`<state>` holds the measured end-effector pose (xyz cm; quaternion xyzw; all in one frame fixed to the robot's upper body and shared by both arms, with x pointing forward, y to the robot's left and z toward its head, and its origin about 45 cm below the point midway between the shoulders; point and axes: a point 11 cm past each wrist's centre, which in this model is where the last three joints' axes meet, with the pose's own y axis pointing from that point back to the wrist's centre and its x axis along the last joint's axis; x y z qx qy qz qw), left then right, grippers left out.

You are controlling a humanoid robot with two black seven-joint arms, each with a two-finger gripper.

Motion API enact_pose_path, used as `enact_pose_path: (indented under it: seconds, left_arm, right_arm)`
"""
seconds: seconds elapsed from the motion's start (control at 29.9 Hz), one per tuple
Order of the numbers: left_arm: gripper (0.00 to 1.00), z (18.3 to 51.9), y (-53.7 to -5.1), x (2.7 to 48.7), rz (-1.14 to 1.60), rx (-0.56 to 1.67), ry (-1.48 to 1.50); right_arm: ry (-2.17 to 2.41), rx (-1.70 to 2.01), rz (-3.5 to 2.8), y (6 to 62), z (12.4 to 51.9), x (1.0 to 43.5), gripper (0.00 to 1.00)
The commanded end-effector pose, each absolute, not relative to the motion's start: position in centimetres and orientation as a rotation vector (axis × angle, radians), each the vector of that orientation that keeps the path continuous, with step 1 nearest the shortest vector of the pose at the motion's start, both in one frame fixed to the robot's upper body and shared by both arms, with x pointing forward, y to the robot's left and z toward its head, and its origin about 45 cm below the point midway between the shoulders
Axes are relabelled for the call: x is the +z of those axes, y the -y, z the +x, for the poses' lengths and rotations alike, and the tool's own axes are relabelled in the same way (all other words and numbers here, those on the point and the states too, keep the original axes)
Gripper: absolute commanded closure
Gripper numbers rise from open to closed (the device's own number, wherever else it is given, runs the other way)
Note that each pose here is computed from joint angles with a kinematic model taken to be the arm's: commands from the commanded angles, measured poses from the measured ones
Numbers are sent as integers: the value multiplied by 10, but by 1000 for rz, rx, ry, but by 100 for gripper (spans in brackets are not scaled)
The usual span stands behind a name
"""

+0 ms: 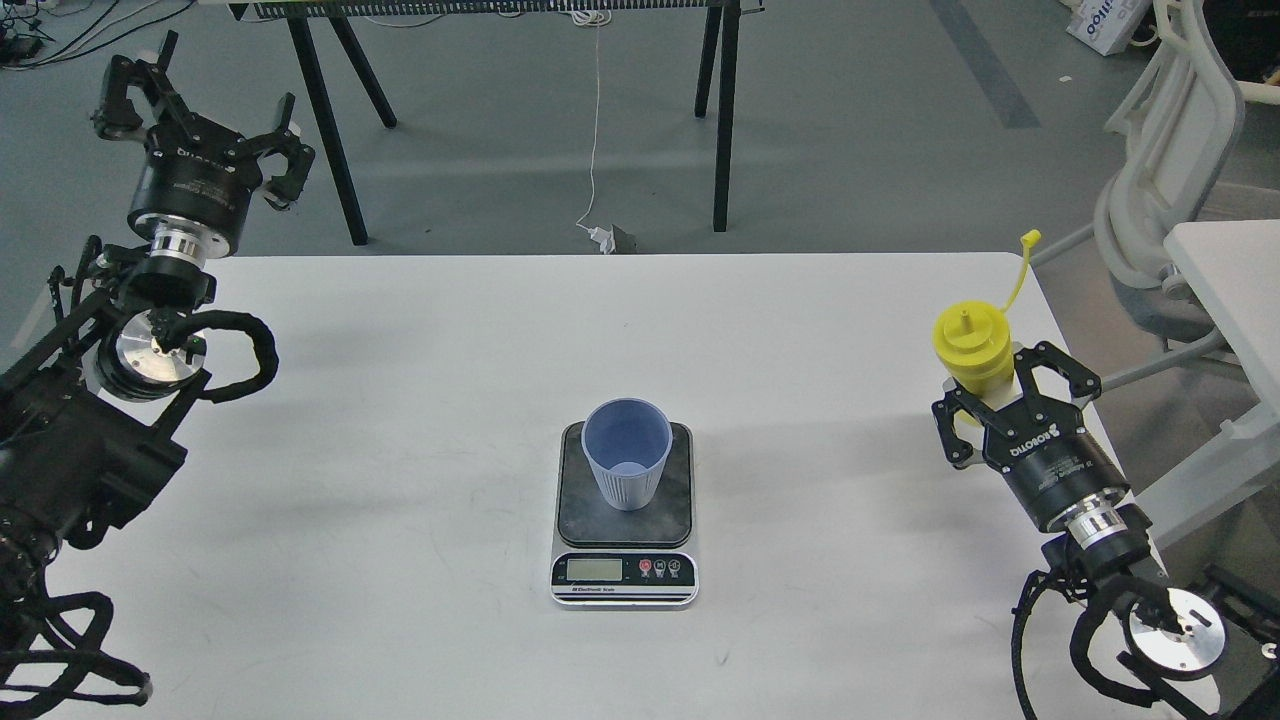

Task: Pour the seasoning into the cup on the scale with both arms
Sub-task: 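Turn the bottle upright and carry it back to its spot, then set the yellow bottle down and open the right gripper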

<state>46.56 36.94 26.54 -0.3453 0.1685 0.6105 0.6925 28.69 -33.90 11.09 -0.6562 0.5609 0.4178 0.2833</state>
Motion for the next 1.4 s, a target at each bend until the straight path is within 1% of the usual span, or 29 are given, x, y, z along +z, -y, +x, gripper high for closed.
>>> enact_pose_path:
  seconds: [0.0, 0.13, 0.43, 0.53, 0.67, 0.8, 0.9, 0.97, 1.04, 1.2, 1.37]
  left_arm:
    - [0, 466, -368, 265, -772, 1361, -380]
    - [0, 466, -368, 265, -772, 1362, -380]
    - [0, 466, -369, 265, -771, 1363, -377]
    - [0, 466, -369, 265, -771, 1364, -377]
    - [0, 466, -364, 268, -776, 1348, -377]
    - [0, 466, -364, 270, -777, 1347, -375]
    - [0, 466, -364, 270, -777, 1347, -375]
    - [0, 466, -365, 269, -776, 1348, -376]
    - [0, 466, -364, 269, -777, 1347, -377]
    - [0, 466, -363, 270, -778, 1346, -376]
    - [0, 466, -364, 271, -781, 1343, -373]
  right_arm:
    - [-1562, 1193, -1607, 345, 266, 82, 74]
    - [-1564, 1238, -1570, 336, 256, 69, 73]
    - [-1553, 1240, -1569, 334, 257, 71, 70]
    - [-1550, 1240, -1569, 334, 258, 71, 67]
    - [-1551, 1232, -1564, 335, 258, 72, 57]
    - [-1555, 1216, -1553, 339, 259, 74, 33]
    - [-1559, 1207, -1555, 341, 260, 76, 21]
    - [-1557, 1202, -1557, 343, 261, 78, 16]
    - [-1562, 1201, -1555, 344, 259, 78, 5]
    - [-1570, 1217, -1535, 347, 247, 75, 2]
    - [-1615, 1254, -1539, 359, 218, 71, 1]
